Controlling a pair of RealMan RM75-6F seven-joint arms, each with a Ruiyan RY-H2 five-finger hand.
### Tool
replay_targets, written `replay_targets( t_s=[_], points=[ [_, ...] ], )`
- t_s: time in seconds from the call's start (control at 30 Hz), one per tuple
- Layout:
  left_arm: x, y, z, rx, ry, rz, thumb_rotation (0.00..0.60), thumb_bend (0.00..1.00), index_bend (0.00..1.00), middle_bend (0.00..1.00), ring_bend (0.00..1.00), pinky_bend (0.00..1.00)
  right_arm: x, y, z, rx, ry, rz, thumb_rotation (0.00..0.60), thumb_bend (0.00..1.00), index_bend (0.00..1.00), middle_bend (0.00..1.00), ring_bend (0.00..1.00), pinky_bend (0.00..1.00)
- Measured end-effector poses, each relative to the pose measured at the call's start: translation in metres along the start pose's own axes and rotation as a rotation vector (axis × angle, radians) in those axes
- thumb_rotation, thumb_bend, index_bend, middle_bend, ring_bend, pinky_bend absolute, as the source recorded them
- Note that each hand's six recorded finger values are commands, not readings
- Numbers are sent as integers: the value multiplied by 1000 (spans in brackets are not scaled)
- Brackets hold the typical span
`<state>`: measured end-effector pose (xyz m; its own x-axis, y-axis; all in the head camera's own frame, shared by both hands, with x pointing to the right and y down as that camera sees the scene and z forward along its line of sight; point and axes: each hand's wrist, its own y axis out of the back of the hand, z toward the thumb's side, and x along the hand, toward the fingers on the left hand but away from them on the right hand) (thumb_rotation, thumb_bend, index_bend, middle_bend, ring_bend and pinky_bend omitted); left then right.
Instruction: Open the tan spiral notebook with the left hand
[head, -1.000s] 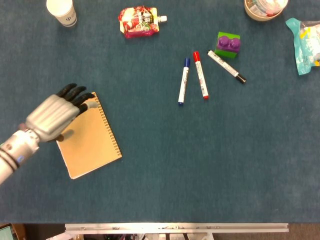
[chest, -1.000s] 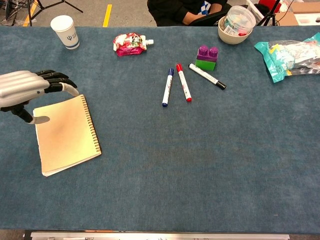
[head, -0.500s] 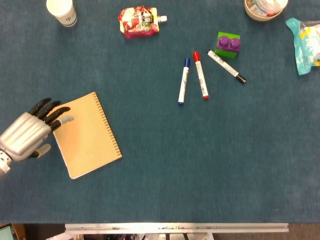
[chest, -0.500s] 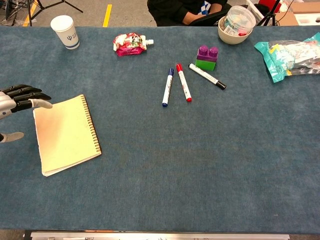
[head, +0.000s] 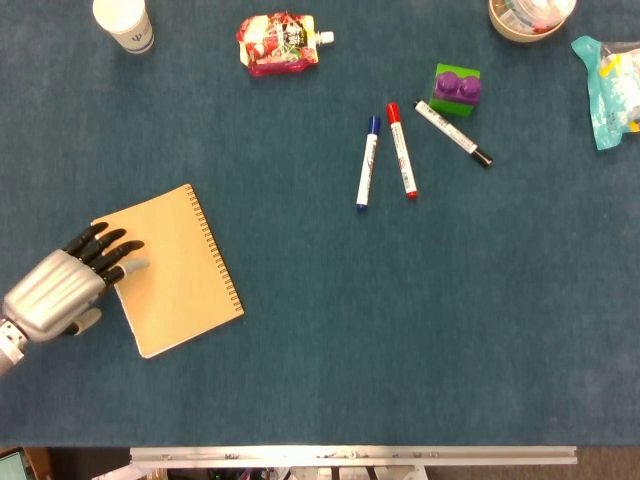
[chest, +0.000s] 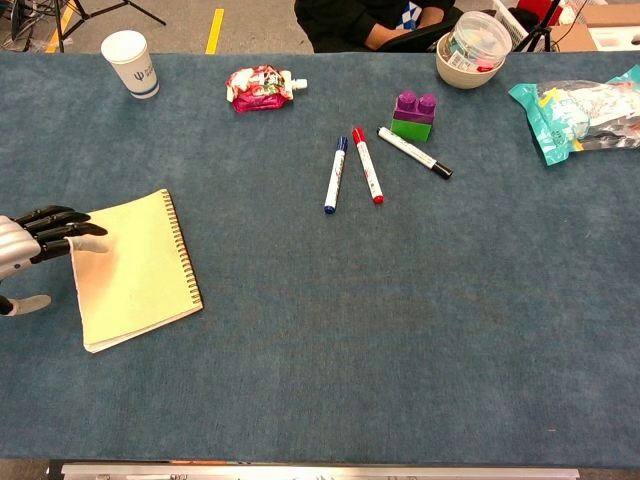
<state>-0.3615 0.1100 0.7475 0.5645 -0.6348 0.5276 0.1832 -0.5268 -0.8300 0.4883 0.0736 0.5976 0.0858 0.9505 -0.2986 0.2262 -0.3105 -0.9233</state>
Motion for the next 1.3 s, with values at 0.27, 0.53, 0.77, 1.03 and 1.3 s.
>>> replay_targets(
  t_s=[0.27, 0.53, 0.77, 1.03, 1.3],
  points=[
    [12, -10, -2, -15, -6, -7, 600, 260, 142, 82, 0, 23, 1, 3, -1, 6, -4, -8, 600, 394, 363, 373, 234, 291],
    [19, -14, -4, -28, 0, -3, 600, 260, 142, 76, 0, 23, 1, 4, 1, 7, -2, -11, 600, 394, 363, 373, 235, 291],
    [21, -15, -5, -40, 3, -7, 600, 260, 141, 73, 0, 23, 1, 5, 1, 7, -1, -16, 600, 394, 363, 373, 234, 291],
    [30, -16, 4, -82, -12, 7, 600, 260, 141, 73, 0, 24, 2, 7, 0, 8, -5, -22, 600, 395, 363, 373, 235, 291],
    [43, -10, 10, -133, -25, 35, 600, 260, 141, 73, 0, 23, 4, 9, -2, 8, -12, -31, 600, 394, 363, 373, 234, 291]
  ],
)
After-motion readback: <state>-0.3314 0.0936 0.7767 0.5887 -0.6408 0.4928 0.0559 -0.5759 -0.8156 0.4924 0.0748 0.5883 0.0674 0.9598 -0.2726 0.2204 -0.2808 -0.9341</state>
